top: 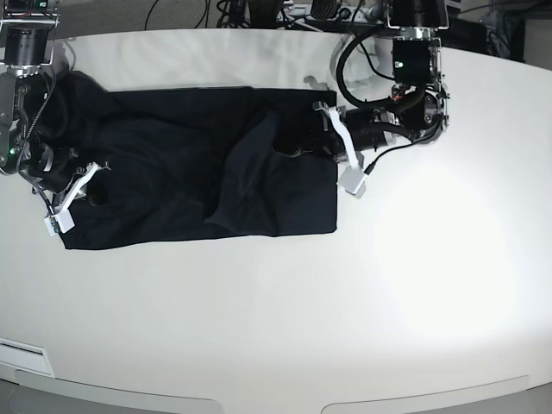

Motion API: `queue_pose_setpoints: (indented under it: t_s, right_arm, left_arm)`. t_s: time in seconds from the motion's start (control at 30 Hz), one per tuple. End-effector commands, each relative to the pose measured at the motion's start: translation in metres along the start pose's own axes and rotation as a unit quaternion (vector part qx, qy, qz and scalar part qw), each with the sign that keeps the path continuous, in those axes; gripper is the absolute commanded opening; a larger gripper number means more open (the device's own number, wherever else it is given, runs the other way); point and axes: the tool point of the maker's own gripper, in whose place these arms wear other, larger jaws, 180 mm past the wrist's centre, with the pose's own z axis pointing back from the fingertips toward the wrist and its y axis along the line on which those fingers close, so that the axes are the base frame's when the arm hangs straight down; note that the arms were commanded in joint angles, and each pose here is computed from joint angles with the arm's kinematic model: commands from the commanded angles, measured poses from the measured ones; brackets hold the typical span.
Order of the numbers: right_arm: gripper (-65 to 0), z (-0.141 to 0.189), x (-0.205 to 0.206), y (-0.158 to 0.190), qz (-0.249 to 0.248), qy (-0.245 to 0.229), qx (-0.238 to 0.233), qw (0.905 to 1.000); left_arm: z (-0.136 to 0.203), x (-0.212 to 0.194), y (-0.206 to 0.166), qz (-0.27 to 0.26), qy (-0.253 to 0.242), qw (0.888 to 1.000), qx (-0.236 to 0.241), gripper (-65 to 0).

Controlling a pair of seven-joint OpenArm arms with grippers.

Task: Fold the T-shirt properly
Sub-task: 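Release the folded end with the left gripper and regrasp the folded edge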

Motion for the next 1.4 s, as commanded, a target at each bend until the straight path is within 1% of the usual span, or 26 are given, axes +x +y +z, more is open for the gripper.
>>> queue_pose_setpoints:
  t_s: [0.0, 0.1, 0.17, 0.23, 0.3, 0.37, 0.4, 0.47, 0.53, 0.7, 0.77, 0.93, 1.07, 1.17, 1.23, 1.27, 1.3, 1.33, 1.37]
  right_arm:
    - [-63.7, 0.002, -0.013, -0.006, 0.008, 0.038, -0.012, 0.9992]
    - [-63.7, 0.002, -0.012, -0.006, 0.007, 0.034, -0.012, 0.9993]
    - [-63.7, 0.002, -0.011, -0.006, 0.007, 0.032, -0.012, 0.9994]
    - [-63.7, 0.002, -0.012, -0.006, 0.007, 0.033, -0.012, 0.9994]
    - [-63.7, 0.002, -0.012, -0.006, 0.007, 0.034, -0.012, 0.9993]
    - [-63.7, 0.002, -0.012, -0.007, 0.008, 0.034, -0.012, 0.9993]
    - [-63.7, 0.002, -0.01, -0.007, 0.008, 0.033, -0.012, 0.9994]
    - [-63.7, 0.002, -0.01, -0.007, 0.009, 0.033, -0.014, 0.9993]
    - [-63.7, 0.002, -0.011, -0.007, 0.009, 0.035, -0.013, 0.9993]
    - [-63.7, 0.003, -0.016, -0.007, 0.009, 0.051, -0.014, 0.9986]
    - [-63.7, 0.003, -0.016, -0.007, 0.009, 0.05, -0.014, 0.9986]
    - [-63.7, 0.003, -0.016, -0.007, 0.009, 0.049, -0.014, 0.9987]
    - [-63.7, 0.003, -0.016, -0.007, 0.009, 0.05, -0.014, 0.9986]
    - [-63.7, 0.003, -0.016, -0.007, 0.009, 0.05, -0.014, 0.9986]
    - [-63.7, 0.003, -0.016, -0.007, 0.009, 0.05, -0.014, 0.9986]
    - [-63.7, 0.003, -0.016, -0.007, 0.009, 0.05, -0.014, 0.9986]
    - [-63.7, 0.003, -0.016, -0.007, 0.009, 0.05, -0.014, 0.9986]
    - [-63.7, 0.003, -0.016, -0.007, 0.009, 0.05, -0.014, 0.9986]
    - [-63.7, 0.003, -0.016, -0.007, 0.009, 0.05, -0.014, 0.9986]
  left_arm:
    - [-0.007, 0.01, -0.014, -0.013, -0.016, 1.0, -0.024, -65.0]
    - [-0.03, 0.004, -0.037, -0.018, -0.002, 0.998, -0.061, -65.0]
    - [-0.046, -0.004, -0.052, -0.028, 0.016, 0.996, -0.081, -65.0]
    - [-0.062, -0.013, -0.058, -0.049, 0.039, 0.995, -0.076, -65.0]
    - [-0.072, -0.017, -0.057, -0.075, 0.045, 0.994, -0.058, -65.0]
    - [-0.076, -0.014, -0.059, -0.092, 0.054, 0.993, -0.059, -65.0]
    - [-0.076, -0.01, -0.059, -0.094, 0.064, 0.992, -0.055, -65.0]
    - [-0.071, -0.003, -0.06, -0.118, 0.08, 0.988, -0.056, -65.0]
    - [-0.063, 0.001, -0.055, -0.137, 0.084, 0.986, -0.049, -65.0]
    - [-0.034, 0.002, -0.027, -0.148, 0.099, 0.984, -0.001, -65.0]
    - [-0.024, 0.003, -0.019, -0.14, 0.099, 0.985, 0.008, -65.0]
    - [-0.014, 0.007, -0.027, -0.126, 0.085, 0.988, -0.023, -65.0]
    - [-0.012, 0.021, -0.05, -0.142, 0.053, 0.987, -0.06, -65.0]
    - [-0.01, 0.029, -0.057, -0.164, 0.046, 0.984, -0.059, -65.0]
    - [-0.008, 0.037, -0.053, -0.18, 0.038, 0.982, -0.04, -65.0]
    - [-0.007, 0.042, -0.045, -0.188, 0.033, 0.981, -0.019, -65.0]
    - [-0.005, 0.047, -0.033, -0.198, 0.03, 0.98, 0.014, -65.0]
    - [-0.003, 0.055, -0.017, -0.19, 0.023, 0.98, 0.06, -65.0]
    - [0.001, 0.062, -0.002, -0.185, 0.015, 0.977, 0.103, -65.0]
